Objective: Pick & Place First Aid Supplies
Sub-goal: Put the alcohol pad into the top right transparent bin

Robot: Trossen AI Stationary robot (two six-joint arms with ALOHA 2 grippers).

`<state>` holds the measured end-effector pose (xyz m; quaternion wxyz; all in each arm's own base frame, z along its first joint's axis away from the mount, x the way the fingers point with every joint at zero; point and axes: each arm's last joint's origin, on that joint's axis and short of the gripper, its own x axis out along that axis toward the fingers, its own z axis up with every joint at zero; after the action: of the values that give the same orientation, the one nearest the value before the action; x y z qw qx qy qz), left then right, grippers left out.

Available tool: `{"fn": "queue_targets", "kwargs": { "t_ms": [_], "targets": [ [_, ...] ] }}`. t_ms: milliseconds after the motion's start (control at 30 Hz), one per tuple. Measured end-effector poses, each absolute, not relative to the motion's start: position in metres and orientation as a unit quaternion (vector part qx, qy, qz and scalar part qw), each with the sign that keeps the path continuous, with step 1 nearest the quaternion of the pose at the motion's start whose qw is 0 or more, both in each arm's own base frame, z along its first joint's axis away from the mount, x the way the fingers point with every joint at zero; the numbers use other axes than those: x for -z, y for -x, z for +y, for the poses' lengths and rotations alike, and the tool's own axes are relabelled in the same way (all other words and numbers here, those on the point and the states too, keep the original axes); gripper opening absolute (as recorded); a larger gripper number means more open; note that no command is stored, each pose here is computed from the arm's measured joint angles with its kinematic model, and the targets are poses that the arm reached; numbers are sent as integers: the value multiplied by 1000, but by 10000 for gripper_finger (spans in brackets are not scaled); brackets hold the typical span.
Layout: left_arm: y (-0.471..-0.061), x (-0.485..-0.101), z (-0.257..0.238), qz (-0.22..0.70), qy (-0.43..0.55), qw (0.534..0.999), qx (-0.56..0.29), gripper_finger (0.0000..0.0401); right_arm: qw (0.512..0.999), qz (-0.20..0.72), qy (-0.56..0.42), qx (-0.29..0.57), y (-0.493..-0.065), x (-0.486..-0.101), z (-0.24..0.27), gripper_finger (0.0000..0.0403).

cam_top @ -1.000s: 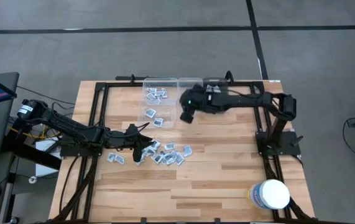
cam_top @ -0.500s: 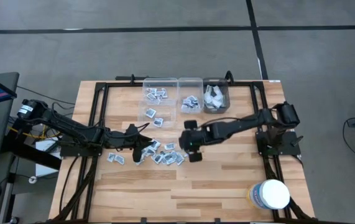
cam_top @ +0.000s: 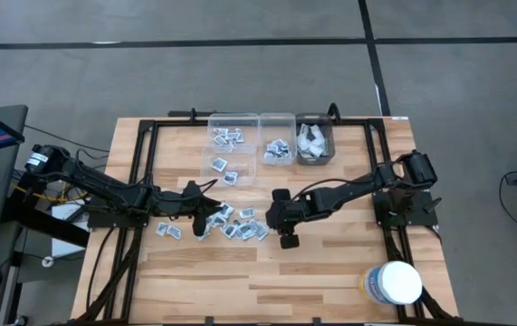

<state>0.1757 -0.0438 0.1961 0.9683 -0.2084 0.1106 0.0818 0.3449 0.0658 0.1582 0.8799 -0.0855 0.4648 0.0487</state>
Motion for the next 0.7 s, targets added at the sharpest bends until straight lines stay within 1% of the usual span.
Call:
{"fn": "queue_targets", "kwargs": {
  "t_ms": [267, 400, 700],
  "targets": [
    [-176, -196, -44, 110, 208, 968, -82, 94, 870, 484, 80, -39, -333, -141, 58, 121],
    [-176, -196, -44, 110, 208, 968, -82, 94, 873, 482, 64, -30, -330, -135, 55, 121],
    [-176, -196, -44, 110, 212, 968, -82, 94, 880, 470, 60, -31, -329, -131, 56, 121]
  ]
}}
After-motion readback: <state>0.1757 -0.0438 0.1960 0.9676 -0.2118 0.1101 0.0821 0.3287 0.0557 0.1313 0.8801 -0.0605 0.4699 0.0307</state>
